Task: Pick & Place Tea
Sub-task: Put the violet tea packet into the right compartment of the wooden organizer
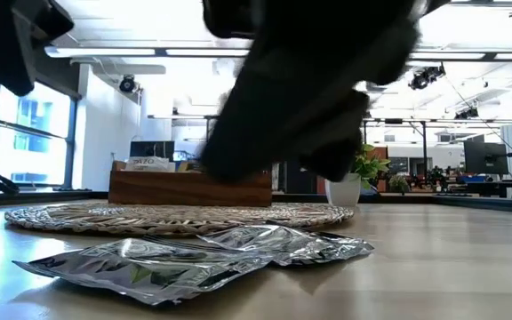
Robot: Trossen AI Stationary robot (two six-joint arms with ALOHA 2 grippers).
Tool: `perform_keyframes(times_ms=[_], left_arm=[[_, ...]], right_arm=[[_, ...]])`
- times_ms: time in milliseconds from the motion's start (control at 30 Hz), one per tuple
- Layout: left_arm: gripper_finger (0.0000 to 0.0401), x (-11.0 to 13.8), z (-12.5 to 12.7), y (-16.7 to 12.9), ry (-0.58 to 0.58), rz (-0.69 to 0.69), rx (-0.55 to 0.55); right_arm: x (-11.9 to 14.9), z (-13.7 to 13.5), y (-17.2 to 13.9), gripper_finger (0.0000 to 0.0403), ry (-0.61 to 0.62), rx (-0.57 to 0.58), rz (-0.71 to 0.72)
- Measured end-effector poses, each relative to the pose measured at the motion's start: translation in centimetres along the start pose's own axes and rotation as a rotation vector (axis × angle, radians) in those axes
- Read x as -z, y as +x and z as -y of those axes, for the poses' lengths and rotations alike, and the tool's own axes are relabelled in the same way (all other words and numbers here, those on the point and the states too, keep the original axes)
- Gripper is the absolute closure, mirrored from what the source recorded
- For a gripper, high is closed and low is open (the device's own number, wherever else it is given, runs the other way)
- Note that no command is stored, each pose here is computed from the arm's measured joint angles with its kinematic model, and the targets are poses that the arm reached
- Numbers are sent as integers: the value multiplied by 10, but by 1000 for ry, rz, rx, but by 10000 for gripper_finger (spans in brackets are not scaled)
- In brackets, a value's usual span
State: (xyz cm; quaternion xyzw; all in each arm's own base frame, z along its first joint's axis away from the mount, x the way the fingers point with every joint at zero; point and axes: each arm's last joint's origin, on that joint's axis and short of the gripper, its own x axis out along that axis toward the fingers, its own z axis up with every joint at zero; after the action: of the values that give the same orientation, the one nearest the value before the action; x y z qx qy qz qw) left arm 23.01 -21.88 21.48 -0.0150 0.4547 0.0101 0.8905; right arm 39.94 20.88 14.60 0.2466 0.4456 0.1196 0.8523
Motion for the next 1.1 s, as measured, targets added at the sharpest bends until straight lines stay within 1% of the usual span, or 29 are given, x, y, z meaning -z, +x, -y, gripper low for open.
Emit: perform_keyframes(times_ms=[100,167,233,300,367,400,467,567,667,767,833,933,1100], left_arm=[[245,-1,3,6,-11,34,-8],[245,-5,4,16,-43,54,-5],[245,-5,4,30,-57,39,-14],[245,-8,3,43,-79,41,-15],[245,-8,1,57,-95,-2,5],[245,-7,-1,64,-98,-32,11],[245,-6,-5,77,-110,-70,10],[245,-6,-9,91,-130,-89,5],[245,-7,-9,100,-141,-89,24],[245,-8,-8,101,-145,-80,35],[245,-9,-7,101,-147,-79,45],[245,-10,-6,102,-154,-70,64],[245,-11,-4,102,-153,-58,92]], right_arm=[[9,2,2,358,-47,58,-46],[15,2,3,336,-129,118,-46],[18,-3,4,316,-278,170,-14],[22,-8,4,300,-473,227,16],[27,-13,4,288,-665,277,19],[28,-15,4,284,-738,288,14],[32,-19,5,280,-833,290,1],[37,-23,7,279,-894,293,0],[42,-17,16,279,-903,314,-18],[44,-11,26,279,-921,322,-22],[43,-7,29,279,-949,350,-16],[40,-5,30,279,-990,403,3],[36,-1,30,279,-1072,415,-5]])
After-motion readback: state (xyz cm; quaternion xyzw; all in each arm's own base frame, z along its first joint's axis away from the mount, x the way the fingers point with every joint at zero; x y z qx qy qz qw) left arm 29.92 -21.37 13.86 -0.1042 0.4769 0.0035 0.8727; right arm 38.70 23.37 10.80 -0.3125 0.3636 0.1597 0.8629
